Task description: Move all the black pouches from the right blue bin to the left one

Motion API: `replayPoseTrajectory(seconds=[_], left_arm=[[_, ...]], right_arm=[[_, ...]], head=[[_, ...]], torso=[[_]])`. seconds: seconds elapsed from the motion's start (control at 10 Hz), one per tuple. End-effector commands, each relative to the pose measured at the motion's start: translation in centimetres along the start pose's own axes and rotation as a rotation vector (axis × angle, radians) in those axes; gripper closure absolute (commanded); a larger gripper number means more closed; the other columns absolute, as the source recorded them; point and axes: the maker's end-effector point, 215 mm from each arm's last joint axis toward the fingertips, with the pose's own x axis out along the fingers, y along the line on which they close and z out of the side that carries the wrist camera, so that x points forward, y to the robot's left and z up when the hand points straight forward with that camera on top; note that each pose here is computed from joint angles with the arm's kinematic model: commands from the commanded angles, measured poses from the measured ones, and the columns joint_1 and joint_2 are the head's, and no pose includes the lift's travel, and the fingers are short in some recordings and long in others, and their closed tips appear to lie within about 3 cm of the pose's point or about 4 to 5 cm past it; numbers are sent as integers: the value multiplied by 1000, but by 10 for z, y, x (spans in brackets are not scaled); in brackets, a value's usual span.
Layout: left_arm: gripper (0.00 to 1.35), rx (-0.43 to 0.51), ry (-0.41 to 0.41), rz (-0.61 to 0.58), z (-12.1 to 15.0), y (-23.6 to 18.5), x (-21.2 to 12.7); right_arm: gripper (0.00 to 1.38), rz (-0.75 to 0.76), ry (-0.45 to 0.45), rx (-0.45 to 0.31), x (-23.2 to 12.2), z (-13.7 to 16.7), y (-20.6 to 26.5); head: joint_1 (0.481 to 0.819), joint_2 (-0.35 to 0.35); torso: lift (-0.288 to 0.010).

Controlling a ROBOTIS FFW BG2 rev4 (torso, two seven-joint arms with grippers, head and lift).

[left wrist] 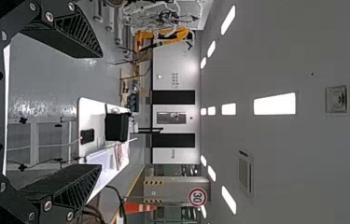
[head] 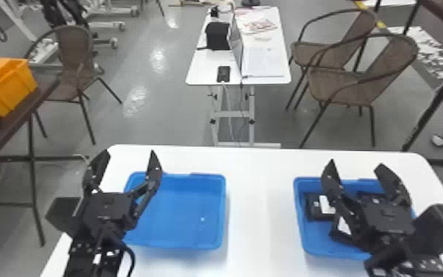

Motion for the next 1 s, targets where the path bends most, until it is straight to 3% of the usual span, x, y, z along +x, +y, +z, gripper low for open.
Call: replayPoseTrajectory(seconds=[0.0,0.7,0.8,0.9], left_arm=[[193,-1,2,-1,-1,-1,0],[193,-4,16,-7,-3,-4,1],[193,-5,19,-8,-3,-4,1],[193,-8,19,-7,-3,-3,1]], right_arm=[[157,0,1,1,0,-1,0],[157,3,5,-2,0,-2,1],[157,0,26,-5,-1,-10,0],[157,-22,81,13,-5,-37,-8]], head=[[695,81],[695,80],[695,78],[695,78]], torso=[[0],[0],[0],[0]])
